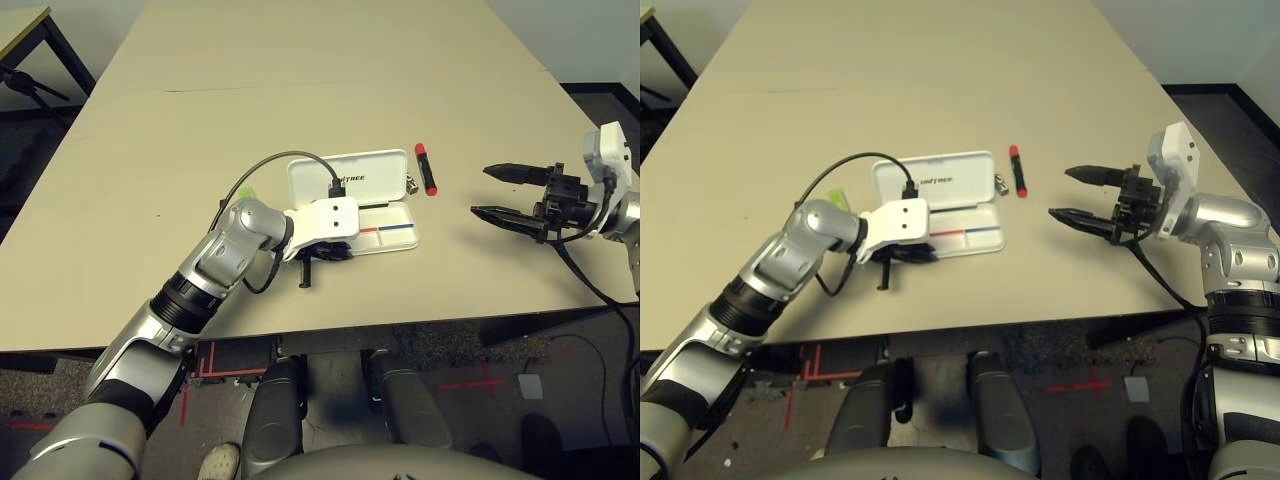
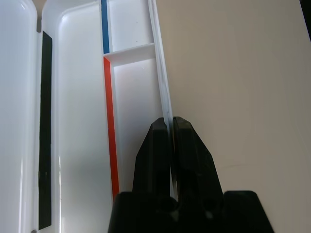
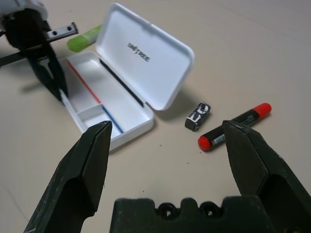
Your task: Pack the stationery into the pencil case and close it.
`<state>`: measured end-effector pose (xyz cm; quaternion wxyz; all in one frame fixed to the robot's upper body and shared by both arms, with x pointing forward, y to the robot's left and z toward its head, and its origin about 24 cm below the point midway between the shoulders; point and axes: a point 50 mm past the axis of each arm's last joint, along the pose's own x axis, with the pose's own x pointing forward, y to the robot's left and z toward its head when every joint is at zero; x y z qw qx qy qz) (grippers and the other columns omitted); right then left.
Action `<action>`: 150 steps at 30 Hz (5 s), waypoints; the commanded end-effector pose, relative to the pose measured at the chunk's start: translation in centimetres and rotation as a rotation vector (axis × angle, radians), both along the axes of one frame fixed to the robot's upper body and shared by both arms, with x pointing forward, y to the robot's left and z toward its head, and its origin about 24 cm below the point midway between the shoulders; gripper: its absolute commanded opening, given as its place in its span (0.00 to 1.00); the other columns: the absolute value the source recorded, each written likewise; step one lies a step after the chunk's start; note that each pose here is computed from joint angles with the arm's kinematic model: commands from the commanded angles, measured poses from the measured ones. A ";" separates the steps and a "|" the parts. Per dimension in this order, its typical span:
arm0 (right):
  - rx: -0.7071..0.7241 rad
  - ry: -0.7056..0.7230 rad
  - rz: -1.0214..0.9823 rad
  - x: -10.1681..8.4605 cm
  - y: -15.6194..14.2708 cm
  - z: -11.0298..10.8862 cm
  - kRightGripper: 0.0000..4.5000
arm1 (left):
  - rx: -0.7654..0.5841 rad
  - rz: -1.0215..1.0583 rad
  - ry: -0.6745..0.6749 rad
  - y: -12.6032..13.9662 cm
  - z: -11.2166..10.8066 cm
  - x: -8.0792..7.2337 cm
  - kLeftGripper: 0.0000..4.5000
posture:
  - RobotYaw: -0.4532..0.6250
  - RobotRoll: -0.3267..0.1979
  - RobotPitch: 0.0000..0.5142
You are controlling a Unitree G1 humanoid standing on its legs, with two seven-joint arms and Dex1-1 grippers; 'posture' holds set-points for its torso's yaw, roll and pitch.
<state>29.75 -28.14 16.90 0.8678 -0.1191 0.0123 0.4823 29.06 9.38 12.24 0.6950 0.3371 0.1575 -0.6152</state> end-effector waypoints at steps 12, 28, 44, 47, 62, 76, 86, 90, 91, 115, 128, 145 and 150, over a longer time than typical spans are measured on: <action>0.090 0.131 -0.191 0.2 -0.1 0.2 1.00 | 0.024 -0.051 -0.013 -0.4 -0.6 -1.0 0.27 | 0.31 0.62 0.36; 0.052 0.211 -0.415 1.9 0.6 0.0 1.00 | -0.073 -0.010 0.022 -1.0 1.4 -2.4 0.98 | 0.36 0.62 0.34; 0.067 0.337 -0.704 7.0 3.6 -0.9 1.00 | -0.175 0.084 0.020 0.0 3.5 -2.9 0.98 | 0.41 0.62 0.31; 0.050 0.345 -0.737 7.7 4.3 -1.3 1.00 | -0.182 0.100 -0.002 0.6 4.0 -2.7 0.98 | 0.42 0.62 0.31; 0.018 0.431 -0.814 9.4 6.2 -4.0 1.00 | -0.196 0.155 0.020 3.5 5.5 -3.0 0.98 | 0.47 0.62 0.34; -0.025 0.501 -0.790 8.5 7.0 -6.3 0.53 | -0.206 0.143 0.055 3.4 5.3 -4.0 1.00 | 0.47 0.62 0.42; -0.028 0.474 -0.804 8.1 6.6 -5.7 0.12 | -0.198 0.160 0.052 4.0 5.5 -3.4 1.00 | 0.45 0.62 0.45; -0.028 0.437 -0.823 7.8 5.3 -4.7 0.12 | -0.196 0.156 0.056 3.9 5.5 -3.3 1.00 | 0.43 0.62 0.46; -0.027 0.427 -0.826 7.7 5.0 -4.4 0.12 | -0.195 0.154 0.057 3.9 5.5 -3.2 1.00 | 0.43 0.62 0.45; -0.193 0.232 -0.189 -2.2 0.7 2.3 0.12 | -0.195 0.187 -0.010 7.0 6.1 -1.3 1.00 | 0.33 0.62 0.41; -0.416 0.114 0.229 -1.1 4.7 2.3 0.12 | -0.208 0.256 -0.034 8.1 6.2 -1.4 1.00 | 0.39 0.62 0.40; -0.575 -0.069 0.393 3.8 12.9 2.3 0.12 | -0.218 0.347 -0.038 9.0 6.3 -2.7 1.00 | 0.48 0.62 0.42; -0.562 -0.068 0.411 4.0 14.4 1.6 0.12 | -0.225 0.377 -0.043 9.1 6.3 -2.8 1.00 | 0.49 0.62 0.43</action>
